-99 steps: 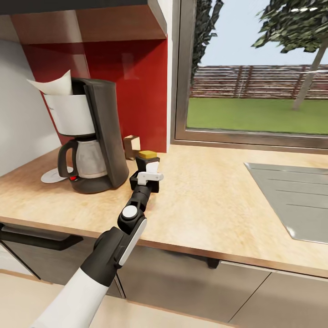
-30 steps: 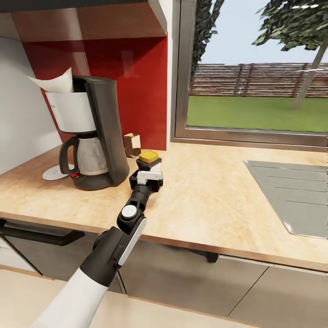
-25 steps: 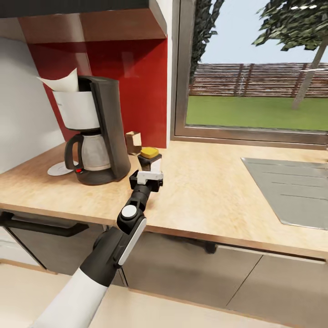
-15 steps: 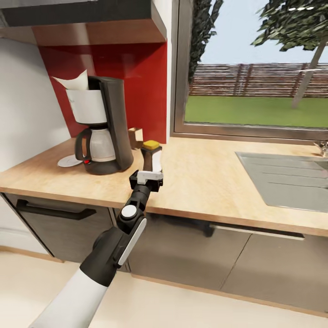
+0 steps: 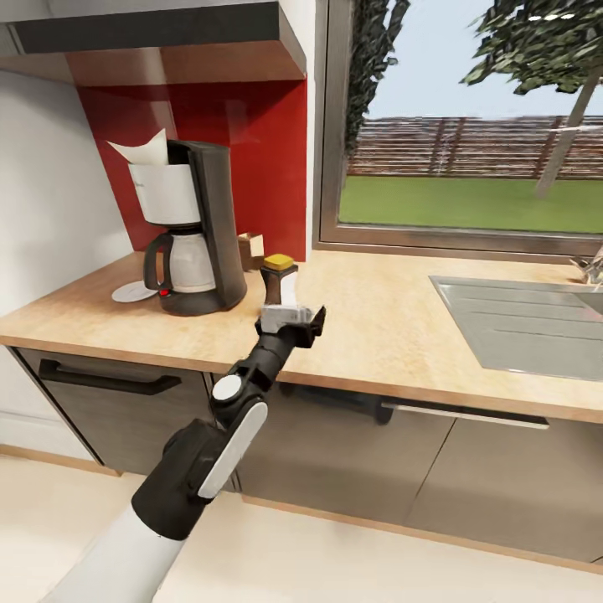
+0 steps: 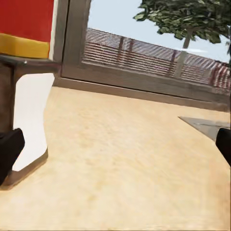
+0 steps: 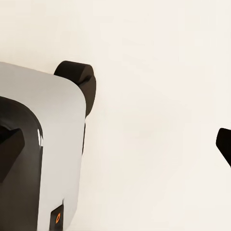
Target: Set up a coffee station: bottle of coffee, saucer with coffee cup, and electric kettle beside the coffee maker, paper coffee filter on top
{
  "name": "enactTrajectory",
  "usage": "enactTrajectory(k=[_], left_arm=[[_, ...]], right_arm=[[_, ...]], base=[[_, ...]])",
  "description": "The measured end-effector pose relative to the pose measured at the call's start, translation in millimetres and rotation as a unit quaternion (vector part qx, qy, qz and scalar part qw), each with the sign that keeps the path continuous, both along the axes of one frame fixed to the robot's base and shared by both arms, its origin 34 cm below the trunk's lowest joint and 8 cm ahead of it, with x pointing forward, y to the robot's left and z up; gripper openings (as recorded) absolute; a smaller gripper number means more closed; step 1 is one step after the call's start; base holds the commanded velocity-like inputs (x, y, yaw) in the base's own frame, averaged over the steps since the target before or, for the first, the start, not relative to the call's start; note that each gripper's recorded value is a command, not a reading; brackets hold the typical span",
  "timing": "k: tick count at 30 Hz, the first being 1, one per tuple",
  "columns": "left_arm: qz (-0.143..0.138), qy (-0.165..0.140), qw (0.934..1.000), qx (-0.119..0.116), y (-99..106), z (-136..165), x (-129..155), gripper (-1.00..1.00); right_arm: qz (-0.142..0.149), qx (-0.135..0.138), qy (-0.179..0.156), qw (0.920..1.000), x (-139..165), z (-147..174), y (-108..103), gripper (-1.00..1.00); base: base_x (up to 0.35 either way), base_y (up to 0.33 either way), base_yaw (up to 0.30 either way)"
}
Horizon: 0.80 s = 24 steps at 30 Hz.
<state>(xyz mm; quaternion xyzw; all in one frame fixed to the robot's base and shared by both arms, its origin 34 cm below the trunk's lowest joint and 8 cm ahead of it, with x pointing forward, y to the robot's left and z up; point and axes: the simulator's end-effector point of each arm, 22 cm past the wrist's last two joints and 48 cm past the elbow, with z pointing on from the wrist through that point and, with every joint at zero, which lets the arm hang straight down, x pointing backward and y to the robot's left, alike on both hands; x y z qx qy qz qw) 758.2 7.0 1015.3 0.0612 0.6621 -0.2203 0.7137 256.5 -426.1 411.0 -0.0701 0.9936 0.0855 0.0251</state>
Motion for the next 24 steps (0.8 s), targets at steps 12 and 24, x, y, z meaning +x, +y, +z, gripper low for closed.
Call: enactTrajectory(k=[12,24], left_arm=[[-0.325,-0.038,0.9449,-0.015,-106.8,5.6,-107.5,1.00],[-0.547,0.080,0.8333,-0.023,-84.3,-144.4,-220.3,1.00]], right_arm=[[0.001,0.000,0.000,1.0000,-0.1,0.0,0.1,1.00],[0.001,0.000,0.000,1.0000,0.3,0.0,-0.2,1.00]], base=[[-0.001,0.000,0.000],[0.000,0.000,0.000]])
